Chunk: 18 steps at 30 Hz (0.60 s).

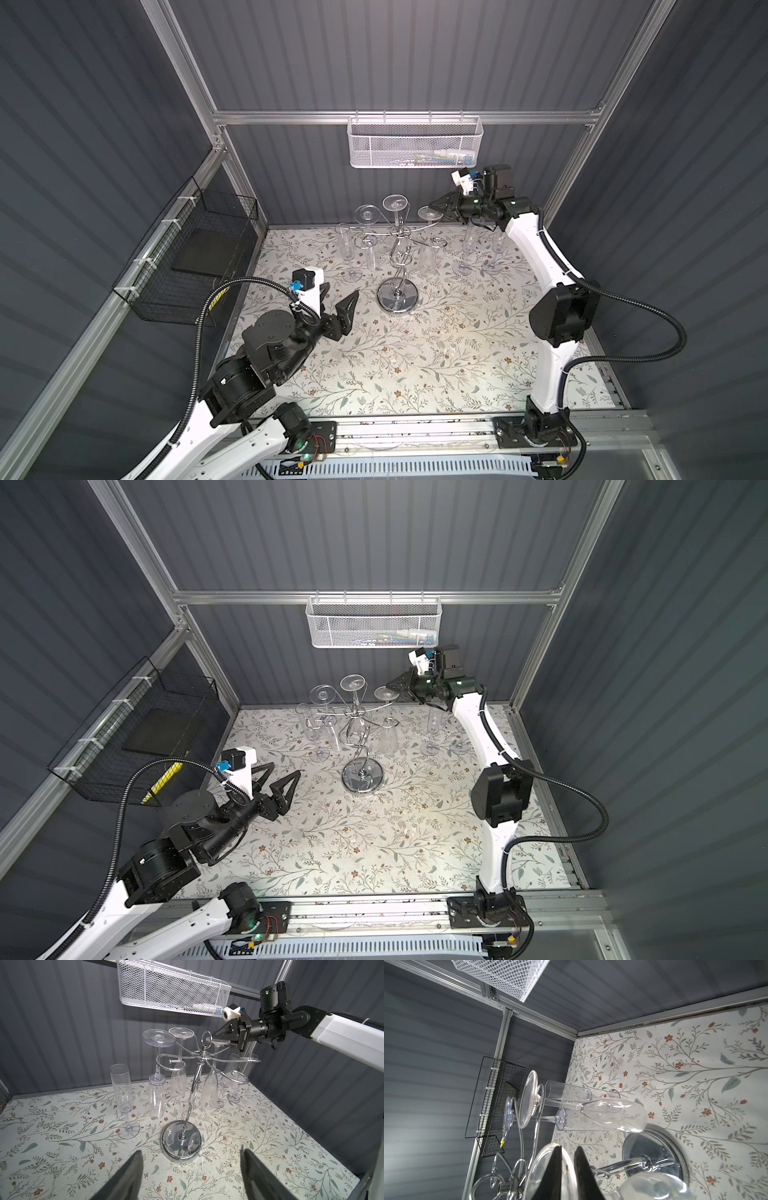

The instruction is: Take the wine glass off the wine glass rack

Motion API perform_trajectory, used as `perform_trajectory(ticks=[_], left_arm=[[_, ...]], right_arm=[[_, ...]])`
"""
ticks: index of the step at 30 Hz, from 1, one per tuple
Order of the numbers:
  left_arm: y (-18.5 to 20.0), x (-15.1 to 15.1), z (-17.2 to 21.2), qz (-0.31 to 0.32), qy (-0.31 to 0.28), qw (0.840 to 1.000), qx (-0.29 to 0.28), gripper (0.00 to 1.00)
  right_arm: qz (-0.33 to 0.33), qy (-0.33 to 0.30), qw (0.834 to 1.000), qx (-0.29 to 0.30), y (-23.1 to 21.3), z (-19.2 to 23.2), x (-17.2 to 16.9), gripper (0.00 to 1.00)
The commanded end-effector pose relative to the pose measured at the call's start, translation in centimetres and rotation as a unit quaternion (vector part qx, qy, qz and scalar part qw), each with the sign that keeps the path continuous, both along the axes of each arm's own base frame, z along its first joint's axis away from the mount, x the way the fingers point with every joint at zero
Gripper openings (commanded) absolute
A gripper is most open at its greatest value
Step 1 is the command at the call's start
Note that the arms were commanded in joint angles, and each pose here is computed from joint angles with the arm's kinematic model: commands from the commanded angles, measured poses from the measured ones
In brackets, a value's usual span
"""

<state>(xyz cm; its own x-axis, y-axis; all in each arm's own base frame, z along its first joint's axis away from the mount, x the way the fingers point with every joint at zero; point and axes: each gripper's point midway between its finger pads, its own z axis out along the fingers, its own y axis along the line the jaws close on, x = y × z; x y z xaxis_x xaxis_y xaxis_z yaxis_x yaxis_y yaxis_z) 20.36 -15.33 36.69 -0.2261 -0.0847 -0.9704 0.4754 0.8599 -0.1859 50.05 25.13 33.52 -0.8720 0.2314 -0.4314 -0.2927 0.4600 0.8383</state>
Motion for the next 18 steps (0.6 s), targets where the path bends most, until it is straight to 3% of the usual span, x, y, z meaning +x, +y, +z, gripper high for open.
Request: perform_trajectory(ticks=[1, 9, 18], left_arm=[[0.5, 0.0, 0.1, 0.011, -0.001, 1.0, -0.004, 0.75], [0.7, 0.0, 0.0, 0.013, 0.003, 1.0, -0.004, 0.75], [0.8, -0.1, 0.4, 0.014, 0.002, 1.0, -0.008, 0.75]], right_arm=[[0.003, -0.017, 1.0, 0.0, -0.1, 1.2, -0.5, 0.11], [-0.005, -0.022, 1.0, 0.006, -0.2, 1.7, -0.5, 0.0], [-0.004, -0.004, 0.997, 0.071, 0.0, 3.2, -0.7, 0.0]])
